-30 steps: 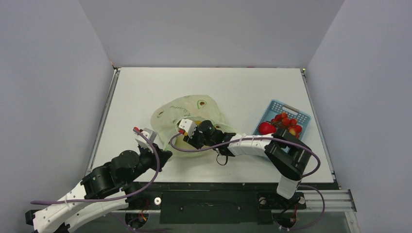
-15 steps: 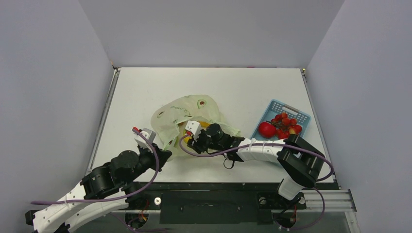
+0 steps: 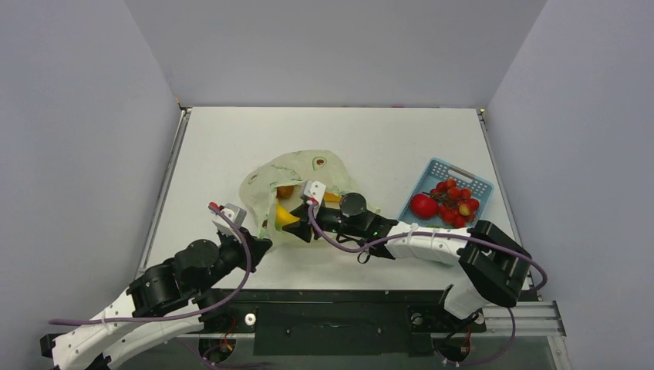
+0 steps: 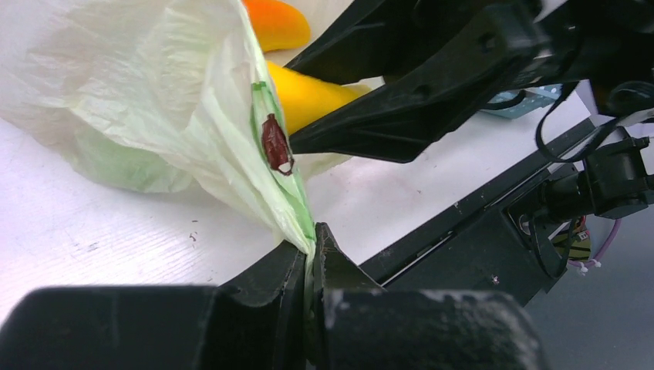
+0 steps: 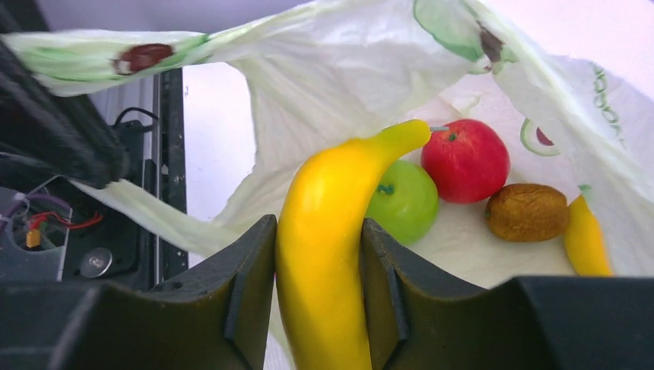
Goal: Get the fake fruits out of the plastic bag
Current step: Take out the fake fruit from the plastic bag, then place the fake fruit in the bin.
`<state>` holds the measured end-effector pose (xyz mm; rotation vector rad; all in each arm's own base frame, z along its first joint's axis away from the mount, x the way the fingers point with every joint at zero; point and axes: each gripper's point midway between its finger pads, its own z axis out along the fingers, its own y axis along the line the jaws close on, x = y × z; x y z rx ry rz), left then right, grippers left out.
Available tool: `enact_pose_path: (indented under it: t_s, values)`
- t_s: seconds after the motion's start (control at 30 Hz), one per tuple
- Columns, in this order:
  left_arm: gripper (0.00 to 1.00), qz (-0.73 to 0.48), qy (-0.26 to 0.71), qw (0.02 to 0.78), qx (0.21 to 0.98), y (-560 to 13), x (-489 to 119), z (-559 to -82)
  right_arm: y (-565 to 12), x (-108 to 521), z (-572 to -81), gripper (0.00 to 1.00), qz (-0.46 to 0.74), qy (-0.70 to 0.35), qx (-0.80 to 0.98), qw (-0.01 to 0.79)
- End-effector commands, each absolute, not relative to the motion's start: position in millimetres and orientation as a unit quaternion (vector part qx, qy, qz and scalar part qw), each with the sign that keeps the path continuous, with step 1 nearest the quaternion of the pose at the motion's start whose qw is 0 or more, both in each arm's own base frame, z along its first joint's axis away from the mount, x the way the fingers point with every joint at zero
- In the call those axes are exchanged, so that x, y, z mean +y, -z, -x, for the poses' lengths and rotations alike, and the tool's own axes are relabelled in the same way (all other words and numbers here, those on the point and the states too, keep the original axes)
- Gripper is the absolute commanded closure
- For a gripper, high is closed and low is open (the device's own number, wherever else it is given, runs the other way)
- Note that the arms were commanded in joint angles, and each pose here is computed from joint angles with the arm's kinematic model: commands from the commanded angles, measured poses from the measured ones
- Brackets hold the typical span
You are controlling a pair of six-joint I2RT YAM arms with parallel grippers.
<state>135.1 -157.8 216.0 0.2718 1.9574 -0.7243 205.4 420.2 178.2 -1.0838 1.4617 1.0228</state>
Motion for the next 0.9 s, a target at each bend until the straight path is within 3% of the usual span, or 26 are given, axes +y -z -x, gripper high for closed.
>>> enact_pose_path:
  t_s: [0.0,0.5,0.67,0.87]
  values:
    - [1.00,-0.100,0.316,0.512,0.793,-230,-161,-138,-234,407,-194,0.95,0.434,-0.456,0.550,0.550]
    - [1.00,-0.106,0.314,0.508,0.795,-229,-163,-138,-311,318,-203,1.00,0.326,-0.385,0.576,0.643]
    - [1.00,-0.108,0.312,0.505,0.797,-227,-165,-138,-332,216,-253,1.00,0.103,-0.224,0.644,0.725]
    - [1.00,-0.109,0.312,0.505,0.798,-227,-165,-138,-292,80,-285,1.00,-0.152,0.026,0.703,0.694]
